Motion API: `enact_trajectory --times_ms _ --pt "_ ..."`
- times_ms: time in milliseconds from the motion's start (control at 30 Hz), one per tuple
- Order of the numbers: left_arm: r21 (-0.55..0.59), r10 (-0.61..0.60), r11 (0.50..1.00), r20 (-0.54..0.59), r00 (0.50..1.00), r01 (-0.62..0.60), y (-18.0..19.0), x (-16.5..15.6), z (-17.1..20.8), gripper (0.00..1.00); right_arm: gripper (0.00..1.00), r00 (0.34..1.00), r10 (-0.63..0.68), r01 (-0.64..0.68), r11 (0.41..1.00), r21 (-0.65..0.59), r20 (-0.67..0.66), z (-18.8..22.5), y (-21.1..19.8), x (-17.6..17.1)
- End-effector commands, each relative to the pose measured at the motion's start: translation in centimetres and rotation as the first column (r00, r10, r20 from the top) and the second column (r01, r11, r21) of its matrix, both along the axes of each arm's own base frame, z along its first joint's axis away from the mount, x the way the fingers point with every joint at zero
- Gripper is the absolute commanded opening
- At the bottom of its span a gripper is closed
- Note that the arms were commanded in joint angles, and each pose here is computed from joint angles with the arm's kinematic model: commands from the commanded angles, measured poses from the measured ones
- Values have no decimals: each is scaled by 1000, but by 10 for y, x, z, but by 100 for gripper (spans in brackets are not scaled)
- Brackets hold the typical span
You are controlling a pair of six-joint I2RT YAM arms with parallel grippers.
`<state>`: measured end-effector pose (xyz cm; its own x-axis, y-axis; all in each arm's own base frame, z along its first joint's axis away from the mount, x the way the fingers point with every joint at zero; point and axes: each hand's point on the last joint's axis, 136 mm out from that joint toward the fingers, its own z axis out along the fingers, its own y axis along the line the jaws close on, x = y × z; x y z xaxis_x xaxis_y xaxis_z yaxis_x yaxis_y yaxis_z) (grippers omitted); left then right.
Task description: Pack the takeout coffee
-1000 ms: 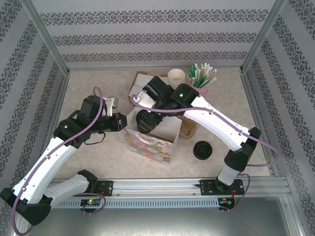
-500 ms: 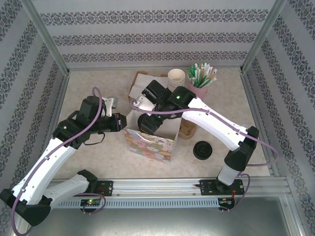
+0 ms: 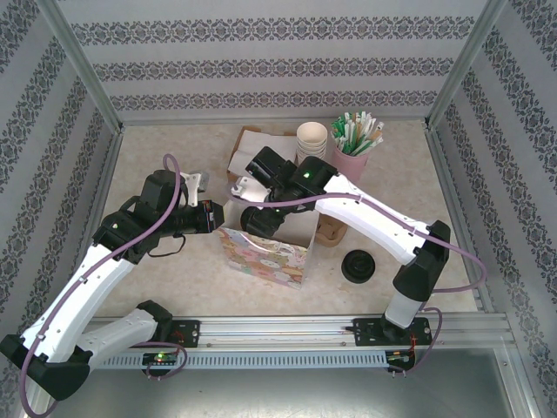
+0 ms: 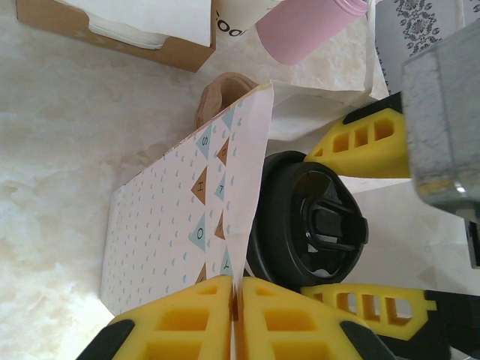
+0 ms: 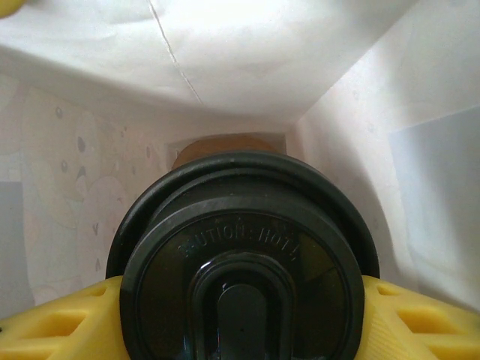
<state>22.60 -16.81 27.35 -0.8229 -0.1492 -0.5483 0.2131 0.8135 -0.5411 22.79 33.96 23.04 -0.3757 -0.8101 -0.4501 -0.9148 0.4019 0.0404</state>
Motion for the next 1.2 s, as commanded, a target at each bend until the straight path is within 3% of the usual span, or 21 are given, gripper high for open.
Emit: enact_trajectory --times_ms 0,833,1167 --pt "-26 -7 1000 30 1000 8 -5 0 9 12 49 999 42 -43 999 -9 -19 -10 5 -5" --pt "-35 57 998 37 998 -55 2 6 7 13 47 997 49 -50 998 -25 -53 -47 2 -16" --pt "-61 73 996 53 996 -69 3 5 11 28 46 997 43 -45 999 -25 -69 -56 5 -16"
